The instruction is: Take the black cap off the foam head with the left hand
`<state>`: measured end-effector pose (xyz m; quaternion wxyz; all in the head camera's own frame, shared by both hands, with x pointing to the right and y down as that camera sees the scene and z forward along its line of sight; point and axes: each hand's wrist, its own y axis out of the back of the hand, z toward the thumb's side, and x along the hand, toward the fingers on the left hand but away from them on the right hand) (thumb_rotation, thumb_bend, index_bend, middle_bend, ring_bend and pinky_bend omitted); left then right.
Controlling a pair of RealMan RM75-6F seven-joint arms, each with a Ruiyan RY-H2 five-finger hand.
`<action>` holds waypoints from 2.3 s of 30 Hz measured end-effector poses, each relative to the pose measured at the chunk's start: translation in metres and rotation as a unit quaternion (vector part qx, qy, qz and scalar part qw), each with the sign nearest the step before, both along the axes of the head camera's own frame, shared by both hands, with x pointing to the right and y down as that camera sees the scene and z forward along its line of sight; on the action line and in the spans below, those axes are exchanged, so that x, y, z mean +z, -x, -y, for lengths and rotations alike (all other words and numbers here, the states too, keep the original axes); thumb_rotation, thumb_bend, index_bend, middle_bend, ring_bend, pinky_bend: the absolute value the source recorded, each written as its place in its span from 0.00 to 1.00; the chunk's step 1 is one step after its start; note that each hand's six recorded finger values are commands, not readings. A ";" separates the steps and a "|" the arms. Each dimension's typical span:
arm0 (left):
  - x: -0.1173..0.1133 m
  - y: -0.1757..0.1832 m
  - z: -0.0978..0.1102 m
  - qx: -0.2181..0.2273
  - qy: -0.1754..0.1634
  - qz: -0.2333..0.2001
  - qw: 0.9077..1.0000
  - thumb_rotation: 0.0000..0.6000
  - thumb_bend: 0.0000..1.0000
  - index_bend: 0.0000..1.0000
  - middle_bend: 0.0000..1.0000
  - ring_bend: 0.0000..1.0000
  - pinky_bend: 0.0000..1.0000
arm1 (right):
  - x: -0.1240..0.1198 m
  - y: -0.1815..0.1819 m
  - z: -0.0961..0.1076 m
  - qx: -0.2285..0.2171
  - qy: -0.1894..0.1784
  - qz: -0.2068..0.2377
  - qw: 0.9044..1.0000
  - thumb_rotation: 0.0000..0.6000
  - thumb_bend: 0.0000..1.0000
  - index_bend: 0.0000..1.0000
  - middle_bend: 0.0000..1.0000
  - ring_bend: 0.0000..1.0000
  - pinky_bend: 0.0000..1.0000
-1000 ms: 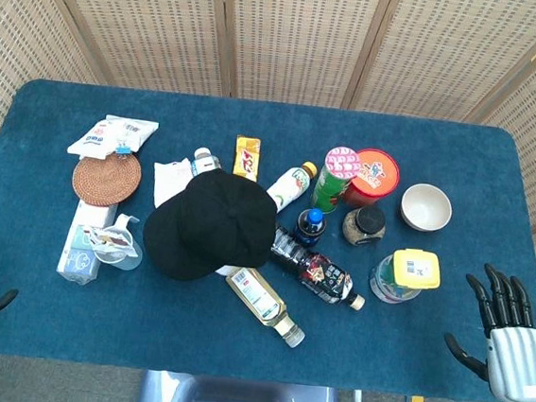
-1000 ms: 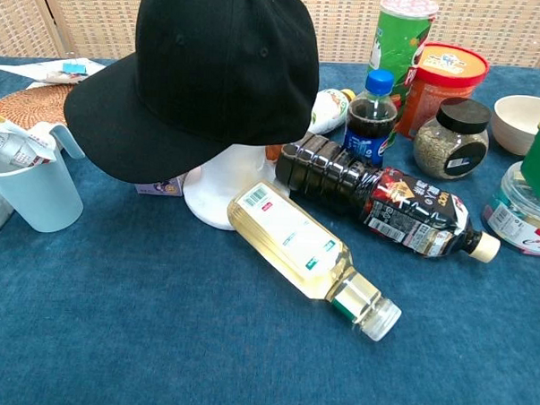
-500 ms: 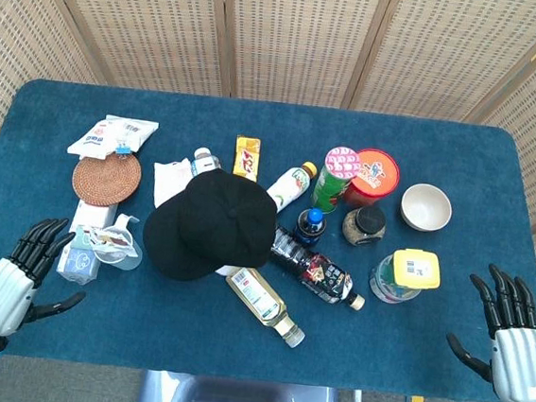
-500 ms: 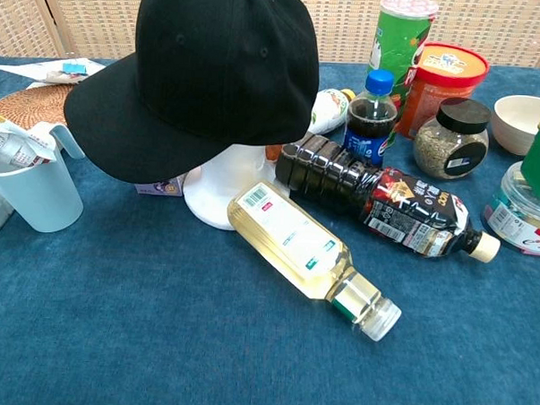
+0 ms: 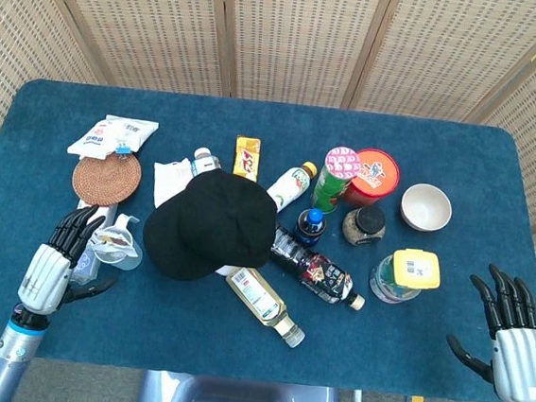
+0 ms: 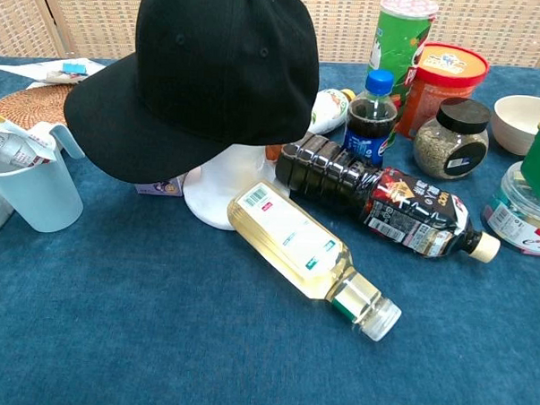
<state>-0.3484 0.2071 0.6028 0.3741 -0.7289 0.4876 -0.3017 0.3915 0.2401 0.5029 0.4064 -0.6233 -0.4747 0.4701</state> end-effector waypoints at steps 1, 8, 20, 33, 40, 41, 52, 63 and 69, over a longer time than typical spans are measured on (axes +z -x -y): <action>0.002 -0.003 0.001 -0.001 -0.001 -0.003 1.000 1.00 0.14 0.00 0.00 0.00 0.07 | 0.000 0.000 0.000 0.000 0.001 0.000 1.000 1.00 0.21 0.09 0.00 0.01 0.00; 0.011 -0.027 0.011 -0.003 -0.002 -0.012 1.000 1.00 0.14 0.00 0.00 0.00 0.07 | 0.000 -0.001 0.001 0.003 0.001 0.002 1.000 1.00 0.21 0.09 0.00 0.01 0.00; 0.031 -0.045 0.018 -0.003 0.003 0.016 1.000 1.00 0.14 0.00 0.00 0.00 0.07 | -0.002 -0.004 0.003 0.006 0.000 0.007 1.000 1.00 0.21 0.09 0.00 0.01 0.00; 0.043 -0.064 0.029 -0.021 -0.004 0.007 1.000 1.00 0.14 0.00 0.00 0.00 0.07 | -0.003 -0.005 0.003 0.008 0.001 0.010 1.000 1.00 0.22 0.09 0.00 0.01 0.00; 0.051 -0.073 0.038 -0.026 -0.006 0.005 1.000 1.00 0.14 0.00 0.00 0.00 0.07 | -0.003 -0.005 0.004 0.010 -0.001 0.010 1.000 1.00 0.22 0.09 0.00 0.01 0.00; 0.053 -0.075 0.039 -0.026 -0.007 0.004 1.000 1.00 0.14 0.00 0.00 0.00 0.07 | -0.003 -0.005 0.004 0.009 -0.001 0.010 1.000 1.00 0.22 0.09 0.00 0.01 0.00; 0.058 -0.092 0.048 -0.016 -0.022 -0.014 1.000 1.00 0.34 0.05 0.00 0.00 0.07 | -0.002 -0.009 0.007 0.015 0.000 0.013 1.000 1.00 0.22 0.09 0.00 0.01 0.00; 0.054 -0.096 0.047 -0.017 -0.057 -0.043 0.997 1.00 0.45 0.42 0.29 0.13 0.23 | -0.005 -0.011 0.008 0.016 0.000 0.022 1.000 1.00 0.22 0.09 0.00 0.01 0.00; 0.050 -0.088 0.047 -0.031 -0.075 -0.066 0.995 1.00 0.50 0.56 0.42 0.25 0.39 | -0.005 -0.010 0.007 0.014 0.001 0.024 1.000 1.00 0.22 0.09 0.00 0.01 0.00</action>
